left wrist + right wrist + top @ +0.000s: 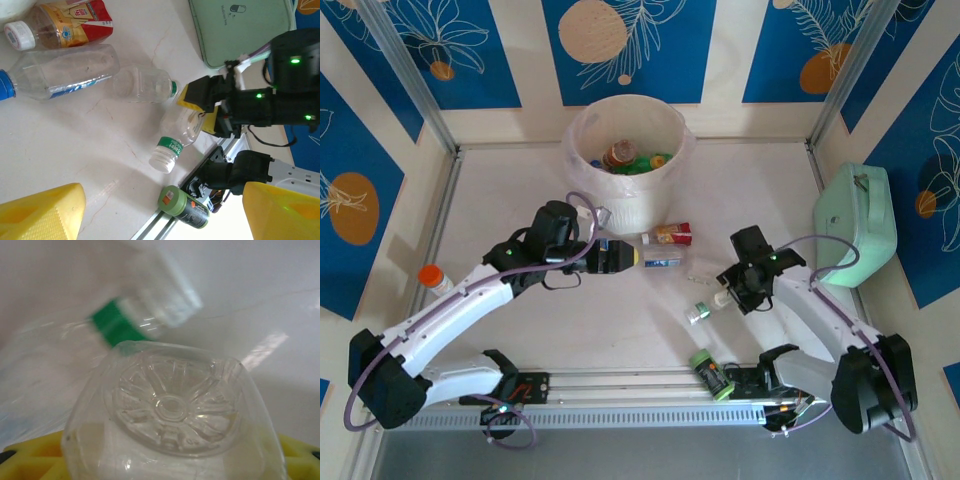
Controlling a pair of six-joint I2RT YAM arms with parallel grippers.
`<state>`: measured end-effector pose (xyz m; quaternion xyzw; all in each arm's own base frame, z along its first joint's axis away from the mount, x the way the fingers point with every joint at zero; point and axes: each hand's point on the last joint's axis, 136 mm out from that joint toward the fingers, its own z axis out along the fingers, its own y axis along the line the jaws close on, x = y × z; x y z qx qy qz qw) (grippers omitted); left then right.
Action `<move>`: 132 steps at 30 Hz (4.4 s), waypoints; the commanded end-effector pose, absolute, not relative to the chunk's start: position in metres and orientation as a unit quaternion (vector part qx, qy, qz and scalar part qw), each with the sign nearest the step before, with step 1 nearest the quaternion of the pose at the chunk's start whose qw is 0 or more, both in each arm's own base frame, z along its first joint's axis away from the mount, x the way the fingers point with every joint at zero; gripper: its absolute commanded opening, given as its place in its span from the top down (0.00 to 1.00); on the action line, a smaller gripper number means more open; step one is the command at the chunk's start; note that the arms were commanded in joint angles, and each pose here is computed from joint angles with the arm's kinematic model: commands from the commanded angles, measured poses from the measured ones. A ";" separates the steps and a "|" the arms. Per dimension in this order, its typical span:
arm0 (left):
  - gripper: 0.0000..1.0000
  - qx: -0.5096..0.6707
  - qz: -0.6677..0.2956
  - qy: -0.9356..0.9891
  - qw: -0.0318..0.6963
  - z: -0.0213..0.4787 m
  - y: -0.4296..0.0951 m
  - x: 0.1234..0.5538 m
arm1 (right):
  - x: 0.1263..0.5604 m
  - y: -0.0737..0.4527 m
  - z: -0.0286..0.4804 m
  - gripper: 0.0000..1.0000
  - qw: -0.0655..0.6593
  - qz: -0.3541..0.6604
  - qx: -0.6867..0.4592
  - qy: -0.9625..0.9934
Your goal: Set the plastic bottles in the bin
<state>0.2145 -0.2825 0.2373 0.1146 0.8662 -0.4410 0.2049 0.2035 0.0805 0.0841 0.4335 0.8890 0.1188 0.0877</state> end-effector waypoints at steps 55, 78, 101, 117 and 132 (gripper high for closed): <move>0.36 0.140 -0.531 0.773 0.319 0.320 -0.320 0.231 | 0.258 0.224 0.368 0.16 0.357 0.292 0.033 0.887; 0.35 -0.008 -0.677 0.636 0.371 0.439 -0.297 0.270 | 0.202 0.284 0.375 0.22 0.297 0.520 -0.119 0.792; 0.36 -0.035 -0.722 0.601 0.341 0.438 -0.298 0.271 | 0.219 0.306 0.397 0.48 0.307 0.527 -0.144 0.780; 0.00 -0.050 -0.504 0.722 0.471 0.427 -0.217 0.286 | 0.277 0.276 0.394 0.65 0.311 0.414 -0.073 0.852; 0.05 -0.094 -0.368 0.806 0.453 0.362 -0.160 0.271 | 0.380 0.254 0.357 0.68 0.268 0.291 -0.030 0.918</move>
